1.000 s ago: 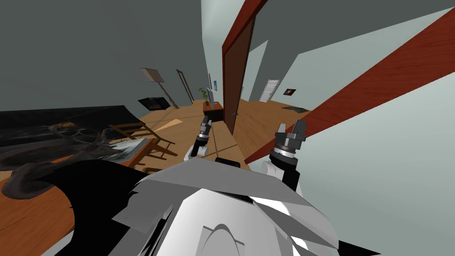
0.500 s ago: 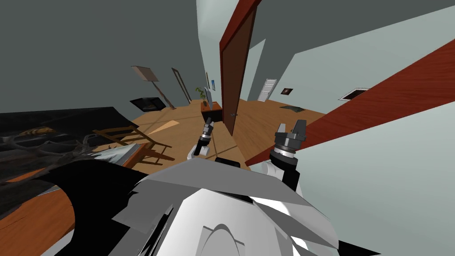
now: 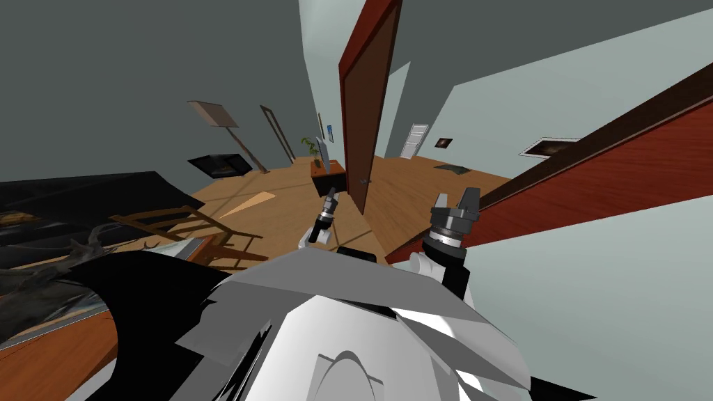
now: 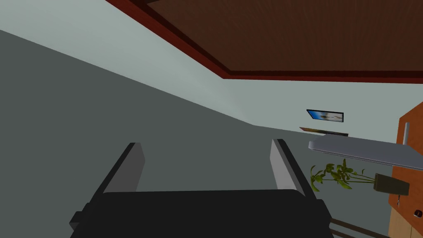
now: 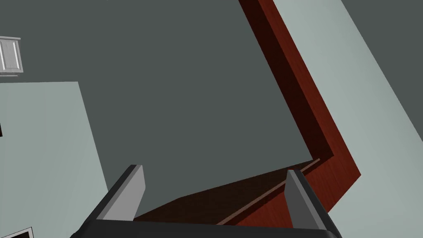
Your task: Push the door open
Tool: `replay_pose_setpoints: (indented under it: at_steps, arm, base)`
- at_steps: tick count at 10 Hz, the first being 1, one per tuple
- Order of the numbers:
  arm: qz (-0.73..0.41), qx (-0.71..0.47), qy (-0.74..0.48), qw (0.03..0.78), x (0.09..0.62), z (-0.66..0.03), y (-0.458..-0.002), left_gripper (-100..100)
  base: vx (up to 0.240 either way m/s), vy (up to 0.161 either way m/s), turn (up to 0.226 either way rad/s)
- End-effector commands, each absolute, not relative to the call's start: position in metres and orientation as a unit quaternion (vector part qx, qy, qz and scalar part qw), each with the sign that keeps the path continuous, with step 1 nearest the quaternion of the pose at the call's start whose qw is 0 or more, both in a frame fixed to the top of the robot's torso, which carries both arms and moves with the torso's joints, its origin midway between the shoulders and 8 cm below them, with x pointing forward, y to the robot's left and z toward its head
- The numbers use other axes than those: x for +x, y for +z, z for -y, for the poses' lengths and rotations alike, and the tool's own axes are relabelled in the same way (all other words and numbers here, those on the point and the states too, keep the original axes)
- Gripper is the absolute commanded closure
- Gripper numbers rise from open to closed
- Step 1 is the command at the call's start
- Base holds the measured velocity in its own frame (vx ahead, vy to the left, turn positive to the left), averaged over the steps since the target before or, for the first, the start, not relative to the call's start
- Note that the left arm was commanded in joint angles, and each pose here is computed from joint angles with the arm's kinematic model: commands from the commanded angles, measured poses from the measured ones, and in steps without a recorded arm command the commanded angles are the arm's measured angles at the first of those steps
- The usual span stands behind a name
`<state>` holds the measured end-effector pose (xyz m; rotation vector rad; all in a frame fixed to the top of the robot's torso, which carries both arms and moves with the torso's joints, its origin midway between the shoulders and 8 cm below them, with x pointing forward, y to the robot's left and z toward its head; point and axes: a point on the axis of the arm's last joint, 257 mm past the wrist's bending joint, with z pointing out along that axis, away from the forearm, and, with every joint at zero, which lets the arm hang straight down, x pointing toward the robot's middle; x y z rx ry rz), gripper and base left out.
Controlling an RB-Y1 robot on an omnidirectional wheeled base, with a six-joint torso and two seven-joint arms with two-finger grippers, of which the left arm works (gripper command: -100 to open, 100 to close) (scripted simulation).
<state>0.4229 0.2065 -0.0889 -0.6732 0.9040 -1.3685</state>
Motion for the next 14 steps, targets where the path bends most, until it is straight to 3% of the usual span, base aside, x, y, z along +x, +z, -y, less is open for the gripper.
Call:
replay_pose_setpoints:
  at_steps: [1, 14]
  arm:
    - [-0.403, -0.298, -0.602, 0.621, 0.429, -0.201, -0.101, -100]
    - [-0.451, -0.319, -0.621, 0.555, 0.452, -0.158, -0.176, -100]
  base:
    - [0.153, 0.071, -0.093]
    - [0.1, 0.069, -0.071]
